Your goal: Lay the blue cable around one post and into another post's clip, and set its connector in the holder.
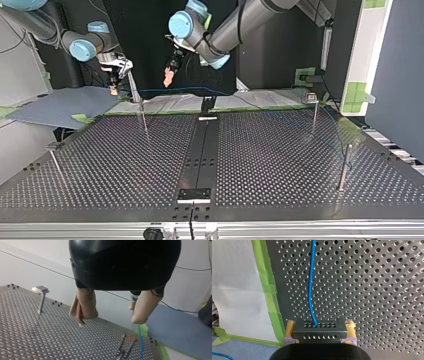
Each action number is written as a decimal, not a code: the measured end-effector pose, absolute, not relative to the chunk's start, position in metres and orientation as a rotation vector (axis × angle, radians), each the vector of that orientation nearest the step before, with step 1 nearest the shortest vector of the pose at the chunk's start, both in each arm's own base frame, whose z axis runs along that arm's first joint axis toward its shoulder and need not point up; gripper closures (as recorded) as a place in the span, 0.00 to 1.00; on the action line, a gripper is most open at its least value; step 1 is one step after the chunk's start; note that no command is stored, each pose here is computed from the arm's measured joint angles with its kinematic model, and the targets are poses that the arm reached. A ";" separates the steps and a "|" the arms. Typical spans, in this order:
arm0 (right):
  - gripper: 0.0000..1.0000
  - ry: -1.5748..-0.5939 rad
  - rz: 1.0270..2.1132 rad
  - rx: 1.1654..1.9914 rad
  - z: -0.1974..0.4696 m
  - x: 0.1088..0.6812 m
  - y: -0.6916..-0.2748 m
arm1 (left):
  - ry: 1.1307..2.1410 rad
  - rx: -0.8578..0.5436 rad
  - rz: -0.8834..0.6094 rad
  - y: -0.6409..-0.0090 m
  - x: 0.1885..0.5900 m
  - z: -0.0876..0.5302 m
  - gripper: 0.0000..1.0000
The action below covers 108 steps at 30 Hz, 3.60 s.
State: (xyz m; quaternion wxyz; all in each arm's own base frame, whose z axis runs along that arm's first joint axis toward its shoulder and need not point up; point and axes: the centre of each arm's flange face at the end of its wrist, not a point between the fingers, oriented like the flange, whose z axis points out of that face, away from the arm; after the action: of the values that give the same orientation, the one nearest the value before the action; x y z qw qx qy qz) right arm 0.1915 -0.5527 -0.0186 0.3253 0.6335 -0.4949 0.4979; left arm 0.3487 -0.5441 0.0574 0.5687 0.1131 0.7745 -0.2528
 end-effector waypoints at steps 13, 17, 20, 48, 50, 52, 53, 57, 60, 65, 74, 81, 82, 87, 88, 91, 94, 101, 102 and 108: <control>1.00 -1.292 1.299 1.669 -0.018 0.192 -0.552 | 1.839 0.250 -0.598 -0.559 0.378 0.019 0.00; 1.00 -1.291 1.299 1.669 -0.018 0.192 -0.552 | 1.838 0.237 -0.588 -0.556 0.384 0.018 0.00; 1.00 -1.290 1.298 1.670 -0.018 0.192 -0.552 | 1.834 0.220 -0.569 -0.553 0.389 0.019 0.00; 1.00 -1.288 1.297 1.666 -0.016 0.191 -0.553 | 1.893 0.239 -0.486 -0.536 0.417 0.024 0.00; 1.00 -1.288 1.297 1.667 -0.016 0.192 -0.553 | 1.900 0.242 -0.476 -0.535 0.417 0.023 0.00; 1.00 -1.288 1.298 1.667 -0.016 0.192 -0.552 | 1.904 0.241 -0.468 -0.533 0.418 0.023 0.00; 1.00 -1.289 1.298 1.667 -0.016 0.192 -0.552 | 1.904 0.239 -0.465 -0.532 0.418 0.023 0.00; 1.00 -1.289 1.298 1.667 -0.015 0.192 -0.553 | 1.902 0.225 -0.449 -0.530 0.421 0.023 0.00; 1.00 -1.290 1.298 1.667 -0.015 0.192 -0.552 | 1.908 0.210 -0.425 -0.526 0.425 0.020 0.00; 1.00 -1.290 1.299 1.668 -0.015 0.193 -0.552 | 1.937 0.217 -0.349 -0.524 0.431 0.002 0.00; 1.00 -1.297 1.295 1.669 -0.015 0.191 -0.552 | 1.931 0.221 -0.350 -0.546 0.442 0.004 0.00; 1.00 -1.304 1.295 1.664 -0.015 0.188 -0.553 | 1.895 0.193 -0.388 -0.558 0.450 0.016 0.00; 1.00 -1.304 1.294 1.663 -0.015 0.188 -0.553 | 1.894 0.189 -0.393 -0.559 0.449 0.017 0.00; 1.00 -1.304 1.291 1.661 -0.015 0.186 -0.554 | 1.893 0.184 -0.402 -0.561 0.448 0.017 0.00; 1.00 -1.304 1.291 1.661 -0.015 0.186 -0.554 | 1.893 0.184 -0.403 -0.561 0.448 0.017 0.00; 1.00 -1.301 1.291 1.660 -0.014 0.185 -0.556 | 1.893 0.184 -0.404 -0.561 0.448 0.017 0.00; 1.00 -1.299 1.291 1.660 -0.013 0.185 -0.558 | 1.885 0.181 -0.418 -0.563 0.448 0.018 0.34; 1.00 -1.293 1.289 1.661 -0.012 0.185 -0.560 | 1.837 0.125 -0.506 -0.572 0.450 0.021 0.97; 1.00 -1.292 1.288 1.661 -0.012 0.185 -0.560 | 1.830 0.118 -0.515 -0.573 0.451 0.022 1.00; 1.00 -1.288 1.289 1.659 -0.012 0.185 -0.561 | 1.793 0.108 -0.552 -0.579 0.451 0.025 1.00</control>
State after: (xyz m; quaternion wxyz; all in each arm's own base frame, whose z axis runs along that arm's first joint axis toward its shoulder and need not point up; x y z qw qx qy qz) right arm 0.1853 -0.5605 -0.0119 0.3324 0.6348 -0.4931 0.4933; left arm 0.4512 -0.5795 0.0250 0.5899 0.0463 0.7704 -0.2373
